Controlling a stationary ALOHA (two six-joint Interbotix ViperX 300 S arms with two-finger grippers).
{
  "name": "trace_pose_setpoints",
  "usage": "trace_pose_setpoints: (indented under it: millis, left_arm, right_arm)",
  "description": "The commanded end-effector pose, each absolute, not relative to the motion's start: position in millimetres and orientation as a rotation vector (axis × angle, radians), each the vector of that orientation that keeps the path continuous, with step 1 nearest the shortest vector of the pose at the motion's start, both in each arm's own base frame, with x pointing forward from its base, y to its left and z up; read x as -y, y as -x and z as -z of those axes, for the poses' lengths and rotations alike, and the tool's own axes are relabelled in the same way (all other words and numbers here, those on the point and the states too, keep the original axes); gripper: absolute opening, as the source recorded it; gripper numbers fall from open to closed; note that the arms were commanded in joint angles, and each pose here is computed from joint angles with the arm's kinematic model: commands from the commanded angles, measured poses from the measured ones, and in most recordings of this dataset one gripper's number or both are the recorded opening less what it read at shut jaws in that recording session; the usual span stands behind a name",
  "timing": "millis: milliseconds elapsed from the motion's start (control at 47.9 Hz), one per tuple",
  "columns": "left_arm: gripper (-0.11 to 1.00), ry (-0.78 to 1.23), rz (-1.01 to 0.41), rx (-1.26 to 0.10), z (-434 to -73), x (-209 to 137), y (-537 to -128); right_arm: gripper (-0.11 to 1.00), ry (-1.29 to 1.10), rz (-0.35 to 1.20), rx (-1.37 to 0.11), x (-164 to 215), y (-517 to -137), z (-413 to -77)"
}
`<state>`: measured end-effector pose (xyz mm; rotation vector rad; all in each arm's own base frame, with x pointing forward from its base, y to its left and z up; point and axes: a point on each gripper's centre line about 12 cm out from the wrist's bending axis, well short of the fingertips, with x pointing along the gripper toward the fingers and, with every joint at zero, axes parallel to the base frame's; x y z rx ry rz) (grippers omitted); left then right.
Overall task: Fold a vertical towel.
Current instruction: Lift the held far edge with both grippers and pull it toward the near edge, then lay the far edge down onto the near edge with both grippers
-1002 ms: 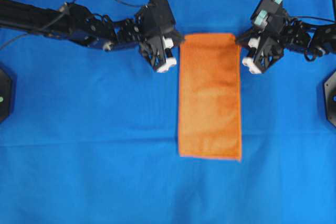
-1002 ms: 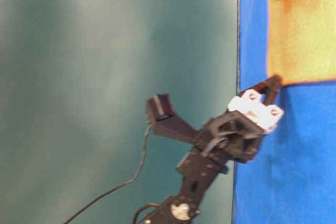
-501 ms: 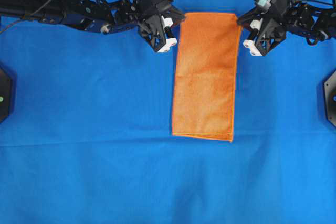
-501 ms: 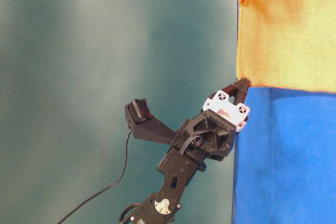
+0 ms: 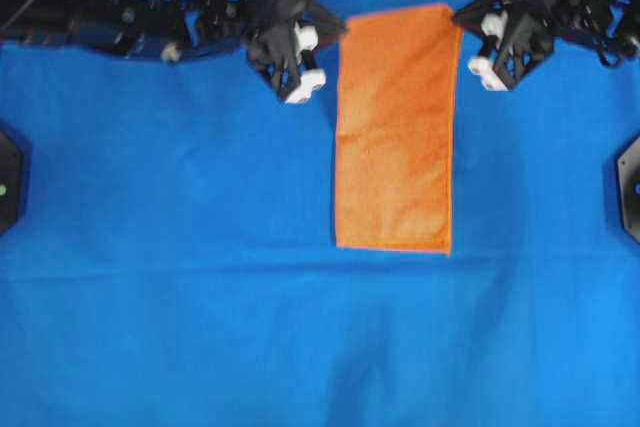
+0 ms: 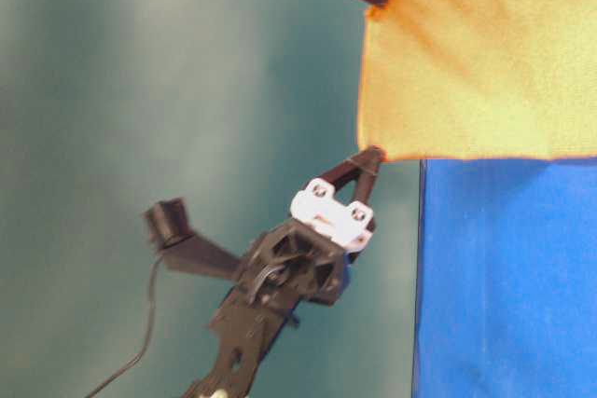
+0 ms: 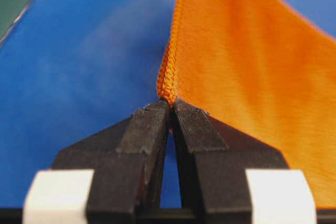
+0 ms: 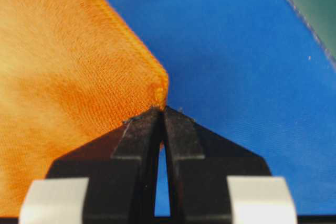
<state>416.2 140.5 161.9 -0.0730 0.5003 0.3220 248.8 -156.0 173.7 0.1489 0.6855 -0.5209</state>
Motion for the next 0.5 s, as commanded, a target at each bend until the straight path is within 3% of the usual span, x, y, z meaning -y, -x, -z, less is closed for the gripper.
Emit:
trace_pose_setpoints:
  millis: [0,480]
  left_arm:
    - [0.02,0.063,-0.304,-0.456,-184,-130,-412]
    - [0.02,0.01,-0.1,-0.527,-167,-41,-405]
  right_arm:
    - [0.02,-0.137,0.506,-0.652,146,-243,-185]
    - [0.02,-0.218,0.229,-0.633,45,-242,-179]
